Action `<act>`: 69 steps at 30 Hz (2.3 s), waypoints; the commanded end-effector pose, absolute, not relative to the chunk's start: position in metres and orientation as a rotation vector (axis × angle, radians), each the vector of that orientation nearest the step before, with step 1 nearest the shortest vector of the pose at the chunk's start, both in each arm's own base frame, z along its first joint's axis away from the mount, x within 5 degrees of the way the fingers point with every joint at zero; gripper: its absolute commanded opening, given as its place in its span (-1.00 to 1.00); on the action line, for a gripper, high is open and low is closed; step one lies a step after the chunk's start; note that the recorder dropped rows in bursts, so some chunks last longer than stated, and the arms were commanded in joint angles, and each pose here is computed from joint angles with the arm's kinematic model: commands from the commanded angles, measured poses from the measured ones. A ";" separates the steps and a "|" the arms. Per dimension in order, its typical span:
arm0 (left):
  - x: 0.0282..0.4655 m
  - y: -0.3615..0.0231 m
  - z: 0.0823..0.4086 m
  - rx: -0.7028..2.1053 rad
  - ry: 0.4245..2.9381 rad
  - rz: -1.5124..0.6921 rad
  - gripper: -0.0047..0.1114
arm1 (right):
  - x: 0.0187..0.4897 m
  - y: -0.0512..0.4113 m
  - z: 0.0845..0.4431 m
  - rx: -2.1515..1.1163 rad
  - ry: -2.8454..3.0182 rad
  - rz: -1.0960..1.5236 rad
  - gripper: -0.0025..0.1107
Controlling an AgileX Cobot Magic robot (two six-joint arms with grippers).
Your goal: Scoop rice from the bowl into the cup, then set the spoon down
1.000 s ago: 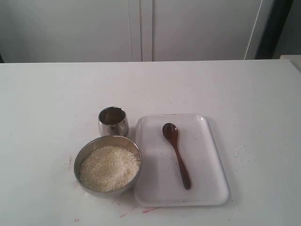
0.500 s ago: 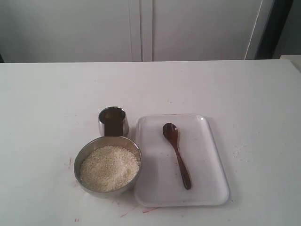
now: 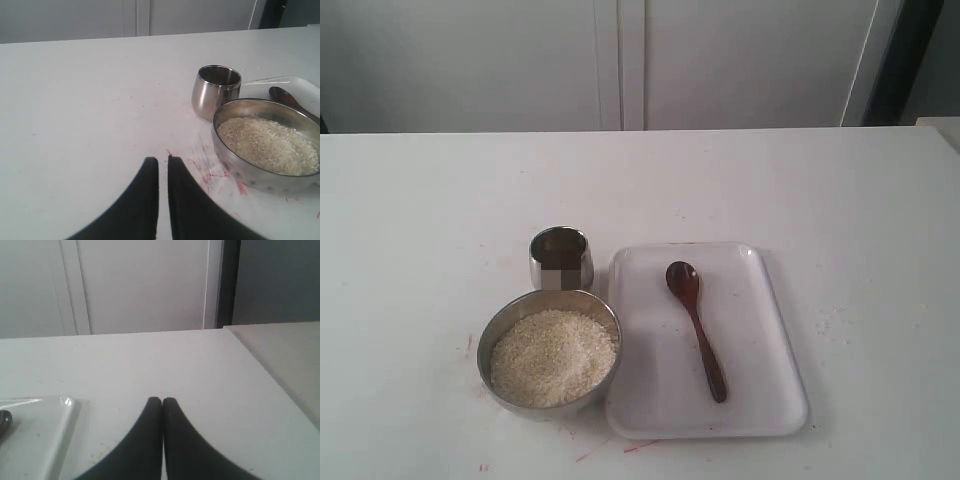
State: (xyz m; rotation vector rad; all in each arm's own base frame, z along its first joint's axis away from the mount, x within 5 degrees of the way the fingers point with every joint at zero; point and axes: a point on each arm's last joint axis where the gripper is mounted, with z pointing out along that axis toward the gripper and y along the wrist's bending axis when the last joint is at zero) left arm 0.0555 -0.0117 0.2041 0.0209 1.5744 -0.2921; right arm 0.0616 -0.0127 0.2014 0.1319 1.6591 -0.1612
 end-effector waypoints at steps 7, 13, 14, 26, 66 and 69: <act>0.055 -0.012 0.206 0.009 1.567 -0.307 -0.67 | 0.057 -0.017 0.183 0.157 1.849 -0.224 -0.96; 0.055 -0.012 0.206 0.009 1.567 -0.307 -0.67 | 0.057 -0.017 0.183 0.157 1.849 -0.224 -0.96; 0.055 -0.012 0.206 0.009 1.567 -0.307 -0.67 | 0.057 -0.017 0.183 0.157 1.849 -0.224 -0.96; 0.055 -0.012 0.206 0.009 1.567 -0.307 -0.67 | 0.057 -0.017 0.183 0.156 1.851 -0.227 -0.96; 0.055 -0.012 0.206 0.009 1.567 -0.307 -0.67 | 0.051 -0.018 0.182 0.185 1.828 -0.229 -0.96; 0.055 -0.012 0.206 0.009 1.567 -0.307 -0.67 | 0.051 -0.018 0.182 0.185 1.828 -0.229 -0.96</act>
